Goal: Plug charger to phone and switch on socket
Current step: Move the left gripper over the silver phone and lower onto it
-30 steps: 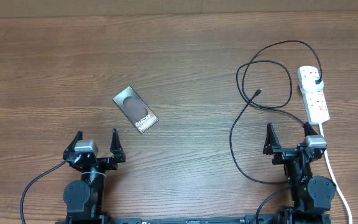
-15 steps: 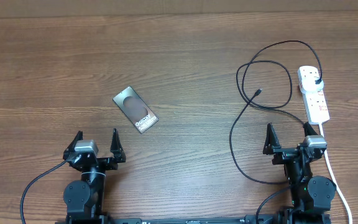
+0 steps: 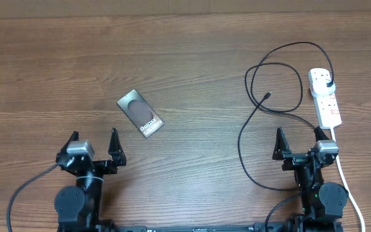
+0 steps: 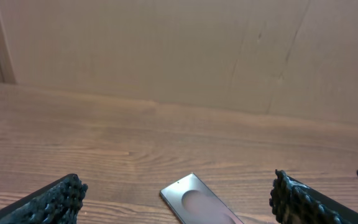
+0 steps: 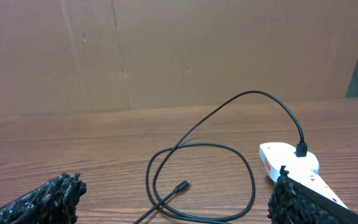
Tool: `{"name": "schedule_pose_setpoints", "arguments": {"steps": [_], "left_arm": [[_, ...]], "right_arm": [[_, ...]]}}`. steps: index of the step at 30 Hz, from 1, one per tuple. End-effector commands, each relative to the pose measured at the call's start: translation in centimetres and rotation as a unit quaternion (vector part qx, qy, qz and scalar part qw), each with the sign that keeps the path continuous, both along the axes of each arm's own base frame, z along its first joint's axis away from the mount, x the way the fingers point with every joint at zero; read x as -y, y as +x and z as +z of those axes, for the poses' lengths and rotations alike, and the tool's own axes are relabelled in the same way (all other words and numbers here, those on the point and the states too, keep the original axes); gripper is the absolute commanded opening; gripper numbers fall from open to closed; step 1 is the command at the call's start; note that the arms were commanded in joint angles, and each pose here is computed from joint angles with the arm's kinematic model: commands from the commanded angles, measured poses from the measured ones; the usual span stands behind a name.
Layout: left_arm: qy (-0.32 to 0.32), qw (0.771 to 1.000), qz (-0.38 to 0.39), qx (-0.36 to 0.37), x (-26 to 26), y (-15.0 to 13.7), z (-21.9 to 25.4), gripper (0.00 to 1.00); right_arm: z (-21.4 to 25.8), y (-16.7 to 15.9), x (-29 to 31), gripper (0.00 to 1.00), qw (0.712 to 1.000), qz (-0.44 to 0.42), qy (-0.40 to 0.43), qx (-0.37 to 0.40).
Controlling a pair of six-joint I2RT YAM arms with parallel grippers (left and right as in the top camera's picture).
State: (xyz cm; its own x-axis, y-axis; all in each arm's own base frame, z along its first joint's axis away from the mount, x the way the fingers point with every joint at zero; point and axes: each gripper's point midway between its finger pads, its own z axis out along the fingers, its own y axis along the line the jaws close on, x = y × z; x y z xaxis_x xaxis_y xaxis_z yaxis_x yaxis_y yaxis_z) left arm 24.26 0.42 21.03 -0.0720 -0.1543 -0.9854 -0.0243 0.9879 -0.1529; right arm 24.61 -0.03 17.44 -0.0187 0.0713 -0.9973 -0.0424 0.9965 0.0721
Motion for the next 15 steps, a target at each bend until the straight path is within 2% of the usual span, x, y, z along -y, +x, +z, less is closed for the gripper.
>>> {"name": "schedule_pose_setpoints", "arguments": {"steps": [1,5,15], "left_arm": [[-0.008,1.000,-0.013,-0.010,0.4,0.7,2.2,1.00],[-0.017,0.998,-0.038,-0.042,1.3,2.2,3.8,1.00],[-0.045,0.975,-0.053,-0.209,2.6,6.6,7.2,1.00]], "right_arm": [[-0.2,0.0,-0.2,1.00,1.000,0.004,-0.003,0.003],[-0.2,0.0,-0.2,1.00,1.000,0.004,-0.002,0.002],[-0.2,0.0,-0.2,1.00,1.000,0.004,-0.003,0.003]]}}
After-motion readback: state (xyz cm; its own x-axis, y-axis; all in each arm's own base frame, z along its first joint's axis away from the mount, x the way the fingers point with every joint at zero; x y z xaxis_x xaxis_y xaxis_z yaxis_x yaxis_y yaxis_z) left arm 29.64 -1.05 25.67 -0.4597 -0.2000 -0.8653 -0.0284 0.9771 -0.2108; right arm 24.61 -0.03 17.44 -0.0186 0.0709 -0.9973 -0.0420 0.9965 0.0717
